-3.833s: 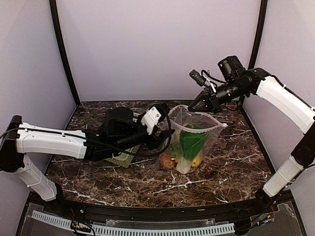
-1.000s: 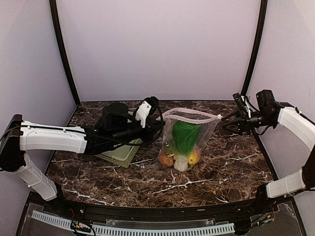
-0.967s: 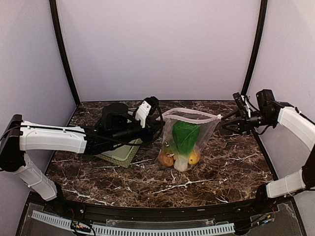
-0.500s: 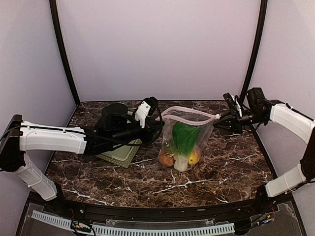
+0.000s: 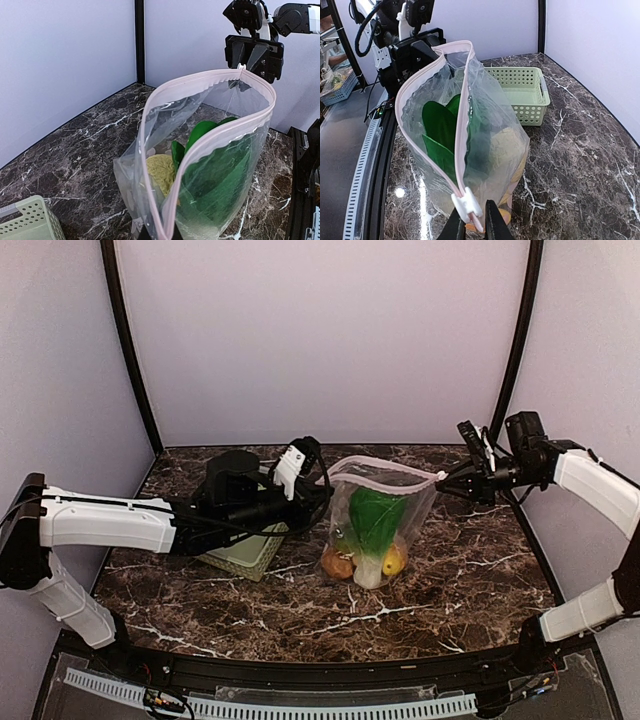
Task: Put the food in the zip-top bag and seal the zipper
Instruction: Hold the zipper food storage bag at the center of the board.
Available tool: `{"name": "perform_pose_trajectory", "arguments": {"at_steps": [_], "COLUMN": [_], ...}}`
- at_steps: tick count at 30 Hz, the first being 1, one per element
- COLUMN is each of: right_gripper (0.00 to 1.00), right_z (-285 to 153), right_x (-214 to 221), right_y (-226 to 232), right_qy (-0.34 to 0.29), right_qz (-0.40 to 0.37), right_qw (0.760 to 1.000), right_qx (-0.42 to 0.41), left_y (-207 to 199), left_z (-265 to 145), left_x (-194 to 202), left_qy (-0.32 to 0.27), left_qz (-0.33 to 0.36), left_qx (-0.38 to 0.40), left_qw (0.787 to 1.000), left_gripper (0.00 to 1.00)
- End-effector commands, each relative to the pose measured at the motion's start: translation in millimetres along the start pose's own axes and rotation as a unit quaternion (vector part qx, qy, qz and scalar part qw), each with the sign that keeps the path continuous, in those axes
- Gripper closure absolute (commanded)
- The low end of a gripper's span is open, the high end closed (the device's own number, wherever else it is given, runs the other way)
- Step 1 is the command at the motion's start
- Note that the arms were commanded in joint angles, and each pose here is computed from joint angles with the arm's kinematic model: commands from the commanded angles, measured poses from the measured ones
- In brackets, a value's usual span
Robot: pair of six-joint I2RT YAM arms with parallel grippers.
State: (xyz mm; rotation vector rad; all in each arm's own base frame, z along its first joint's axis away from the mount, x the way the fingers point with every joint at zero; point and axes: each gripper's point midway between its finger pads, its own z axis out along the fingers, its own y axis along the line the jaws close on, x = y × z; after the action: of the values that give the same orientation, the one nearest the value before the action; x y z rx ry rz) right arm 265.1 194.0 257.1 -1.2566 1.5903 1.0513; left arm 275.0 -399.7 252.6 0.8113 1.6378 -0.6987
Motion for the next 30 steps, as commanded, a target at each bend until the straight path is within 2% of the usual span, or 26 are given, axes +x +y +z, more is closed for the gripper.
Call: {"name": "perform_pose_trajectory", "arguments": {"at_steps": [1,4,7,12,14,15,17,19,20,21,22,23,27,30], "right_gripper": [0.88,0.96,1.0,1.0,1.0,1.0,1.0,1.0,1.0,1.0,1.0,1.0,1.0,1.0], "right_z": [-2.6,-1.6,-1.2,-5.3,-6.7,-7.7,-9.9,-10.3,-10.1,-10.0,-10.6,-10.7,-10.6,-10.9], "right_x": [-17.4,-15.6,-15.1,-25.5,-33.9,-38.3,-48.2,-58.4,-62.1,-67.2,-72.1,-76.4,-89.2,-89.3], "right_y": [1.6,1.2,1.6,8.1,10.8,13.1,16.8,20.4,21.6,22.4,23.3,23.4,25.9,26.6], "right_qy": [-0.014,-0.014,-0.012,-0.008,0.003,0.009,0.021,0.033,0.041,0.049,0.057,0.066,0.103,0.127], "right_qz": [-0.022,-0.017,-0.015,-0.029,-0.038,-0.042,-0.054,-0.063,-0.065,-0.07,-0.074,-0.076,-0.079,-0.068], "right_qw": [1.0,1.0,1.0,1.0,0.999,0.999,0.998,0.997,0.996,0.996,0.995,0.994,0.99,0.988], "right_qx": [0.003,0.0,0.0,0.007,0.017,0.02,0.027,0.031,0.032,0.035,0.039,0.043,0.056,0.063], "left_y": [5.3,5.9,7.0,13.1,14.8,15.1,10.3,0.3,-5.0,-13.4,-18.8,-27.2,-53.8,-80.5], "left_z": [-6.2,-6.9,-8.3,-17.4,-25.4,-29.1,-41.3,-54.4,-60.6,-59.6,-64.7,-62.6,-37.9,-13.9], "left_x": [-4.9,-3.5,-4.4,-10.6,-20.2,-25.9,-48.8,-79.1,-99.1,-96.6,-127.4,-142.1,-165.8,-168.5], "left_qy": [-0.011,-0.01,-0.011,-0.006,0.001,0.005,0.013,0.012,0.01,0.03,0.005,0.002,-0.009,-0.011], "left_qz": [-0.005,-0.006,-0.006,0.01,0.034,0.045,0.059,0.066,0.067,0.066,0.067,0.067,0.075,0.094], "left_qx": [-0.009,-0.011,-0.014,-0.032,-0.036,-0.037,-0.024,0.001,0.015,0.04,0.05,0.071,0.121,0.151], "left_qw": [1.0,1.0,1.0,0.999,0.999,0.998,0.998,0.998,0.998,0.997,0.996,0.995,0.99,0.984], "left_gripper": [0.99,0.99,0.99,0.99,0.92,0.78,0.57,0.46,0.43,0.39,0.38,0.37,0.35,0.34]}}
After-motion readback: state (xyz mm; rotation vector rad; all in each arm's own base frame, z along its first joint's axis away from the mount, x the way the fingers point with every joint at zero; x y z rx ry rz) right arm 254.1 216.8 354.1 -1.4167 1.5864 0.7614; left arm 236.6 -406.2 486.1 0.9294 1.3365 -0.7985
